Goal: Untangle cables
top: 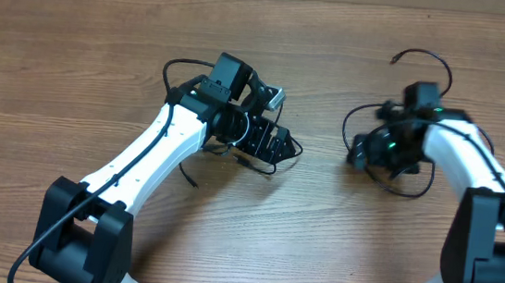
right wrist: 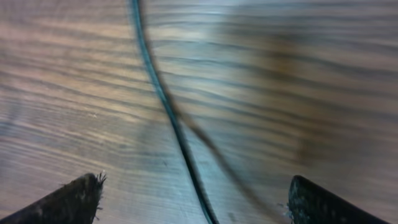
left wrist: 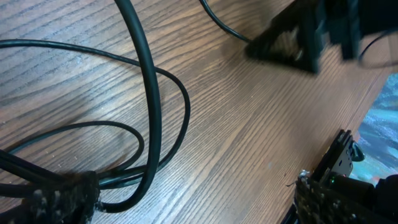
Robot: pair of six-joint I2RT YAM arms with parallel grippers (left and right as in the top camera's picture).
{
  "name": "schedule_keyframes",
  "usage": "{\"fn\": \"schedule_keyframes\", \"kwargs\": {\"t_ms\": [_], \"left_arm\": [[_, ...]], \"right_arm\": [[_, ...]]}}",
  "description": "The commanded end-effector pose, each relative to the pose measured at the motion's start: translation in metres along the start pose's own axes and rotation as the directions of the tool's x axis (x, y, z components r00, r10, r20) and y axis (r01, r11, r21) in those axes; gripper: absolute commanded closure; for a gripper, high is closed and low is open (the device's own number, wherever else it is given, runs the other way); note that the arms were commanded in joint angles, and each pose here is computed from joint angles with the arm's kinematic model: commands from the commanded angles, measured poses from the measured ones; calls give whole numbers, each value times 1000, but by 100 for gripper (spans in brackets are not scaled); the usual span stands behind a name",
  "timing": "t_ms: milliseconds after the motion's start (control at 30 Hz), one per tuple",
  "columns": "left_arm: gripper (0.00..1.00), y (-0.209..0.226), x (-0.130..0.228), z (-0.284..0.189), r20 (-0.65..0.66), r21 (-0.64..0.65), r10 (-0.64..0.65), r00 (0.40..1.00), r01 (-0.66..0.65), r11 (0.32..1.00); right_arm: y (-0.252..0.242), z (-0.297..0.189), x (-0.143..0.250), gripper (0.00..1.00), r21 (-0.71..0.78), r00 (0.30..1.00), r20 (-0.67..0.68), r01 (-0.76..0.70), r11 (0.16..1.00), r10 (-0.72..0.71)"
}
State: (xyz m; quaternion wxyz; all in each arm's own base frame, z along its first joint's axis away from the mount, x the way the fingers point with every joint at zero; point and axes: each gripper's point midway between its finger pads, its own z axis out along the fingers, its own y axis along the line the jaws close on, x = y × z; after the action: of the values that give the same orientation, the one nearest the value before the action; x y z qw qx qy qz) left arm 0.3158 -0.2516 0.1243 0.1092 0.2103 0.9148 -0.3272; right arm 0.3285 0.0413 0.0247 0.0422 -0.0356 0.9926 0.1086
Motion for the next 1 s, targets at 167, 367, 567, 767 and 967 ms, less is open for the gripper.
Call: {"fn": "schedule_keyframes", "kwargs": {"t_ms": [167,367,567,767,967], "left_arm": [[0,-1,-3,2,-1,0,0,1000,0,1000],[0,-1,-3,2,-1,0,0,1000,0,1000],[0,-1,-3,2,-1,0,0,1000,0,1000],[0,-1,-3,2,-1,0,0,1000,0,1000],[1,-1,-3,2,-1,0,0,1000,0,1000]], "right_arm": [[-19,30,30,96,218,999,-43,37,975,-28],[17,-40,-17,96,110,998,43,39,993,-44],[29,-209,-93,96,197,920,382,11,980,-87],[-46,-339,-97,96,210,765,638,-290,934,94],[-162,-393,-48,96,83,519,761,-674,734,390]]}}
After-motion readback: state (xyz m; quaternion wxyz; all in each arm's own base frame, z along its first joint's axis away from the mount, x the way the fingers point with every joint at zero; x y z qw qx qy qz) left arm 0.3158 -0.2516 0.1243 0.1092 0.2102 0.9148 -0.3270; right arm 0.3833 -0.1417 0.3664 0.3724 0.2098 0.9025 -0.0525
